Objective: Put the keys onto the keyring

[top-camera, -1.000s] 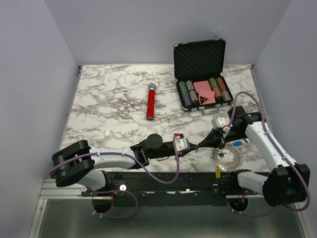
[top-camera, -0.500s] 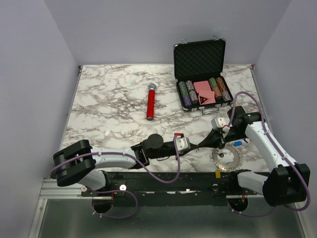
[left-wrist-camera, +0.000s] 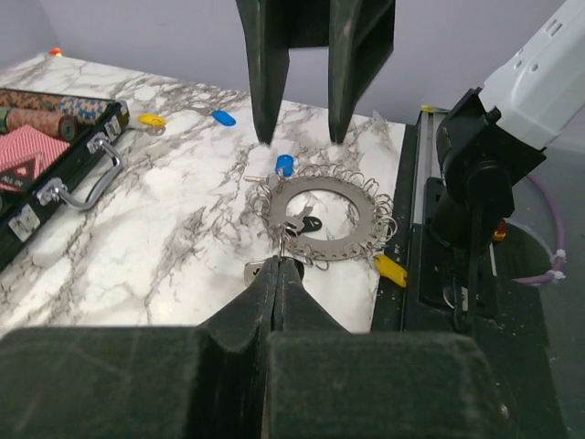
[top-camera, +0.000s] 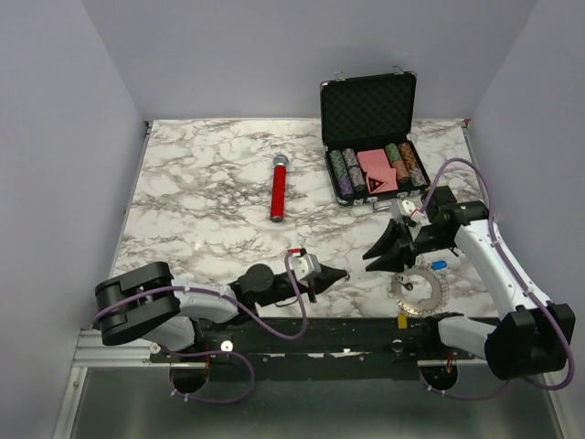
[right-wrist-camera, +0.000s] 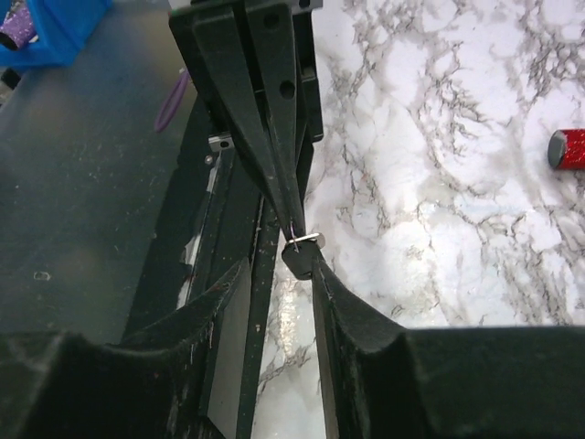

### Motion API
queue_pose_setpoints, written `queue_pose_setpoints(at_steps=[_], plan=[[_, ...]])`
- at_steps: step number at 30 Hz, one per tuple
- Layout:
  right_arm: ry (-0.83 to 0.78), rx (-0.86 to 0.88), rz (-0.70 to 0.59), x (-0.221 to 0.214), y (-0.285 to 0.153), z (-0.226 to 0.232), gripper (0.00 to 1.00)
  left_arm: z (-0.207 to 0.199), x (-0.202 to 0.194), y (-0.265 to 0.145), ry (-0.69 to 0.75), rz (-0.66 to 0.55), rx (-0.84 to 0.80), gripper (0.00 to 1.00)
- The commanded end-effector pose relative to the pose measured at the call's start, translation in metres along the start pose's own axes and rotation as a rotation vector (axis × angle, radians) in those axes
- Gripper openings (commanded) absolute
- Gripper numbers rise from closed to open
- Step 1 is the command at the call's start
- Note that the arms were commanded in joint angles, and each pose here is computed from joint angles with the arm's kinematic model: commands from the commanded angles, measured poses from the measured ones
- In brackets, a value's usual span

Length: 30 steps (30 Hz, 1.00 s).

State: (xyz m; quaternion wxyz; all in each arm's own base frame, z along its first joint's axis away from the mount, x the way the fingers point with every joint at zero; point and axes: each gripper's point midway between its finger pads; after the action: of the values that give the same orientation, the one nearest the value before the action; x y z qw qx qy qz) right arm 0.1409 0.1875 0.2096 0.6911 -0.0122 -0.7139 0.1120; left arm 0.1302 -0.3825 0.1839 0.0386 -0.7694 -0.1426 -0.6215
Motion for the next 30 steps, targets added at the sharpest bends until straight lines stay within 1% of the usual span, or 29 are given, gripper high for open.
queue_pose_setpoints(at_steps=[1, 4, 13, 18, 22, 30], plan=[[0.045, 0.003, -0.043, 0.021, 0.001, -0.006, 0.42, -0.011, 0.055, -0.016, -0.103, -0.274, -0.023, 0.00], [0.062, 0.007, -0.031, 0.015, 0.001, -0.008, 0.43, -0.014, 0.065, -0.020, -0.127, -0.331, -0.041, 0.00], [0.062, 0.045, 0.042, 0.011, 0.000, -0.010, 0.44, -0.023, 0.083, -0.006, -0.143, -0.371, -0.081, 0.00], [0.068, 0.068, 0.013, 0.009, 0.006, -0.004, 0.46, -0.024, 0.086, 0.000, -0.153, -0.379, -0.088, 0.00], [0.059, 0.088, 0.018, 0.007, 0.009, -0.001, 0.46, -0.024, 0.090, 0.002, -0.155, -0.390, -0.084, 0.00], [0.071, 0.092, 0.031, 0.002, 0.012, -0.001, 0.42, -0.023, 0.094, 0.006, -0.161, -0.405, -0.075, 0.00]])
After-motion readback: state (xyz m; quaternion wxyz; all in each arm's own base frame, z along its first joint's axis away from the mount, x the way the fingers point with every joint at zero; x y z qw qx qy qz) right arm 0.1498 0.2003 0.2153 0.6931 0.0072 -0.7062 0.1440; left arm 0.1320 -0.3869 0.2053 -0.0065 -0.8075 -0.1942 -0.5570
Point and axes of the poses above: each gripper's point midway between its finger pads, its own y axis out along the fingers, its own z axis along the line the jaws close on, x = y × z, and after that the axes turned 10 degrees about -y, right-handed
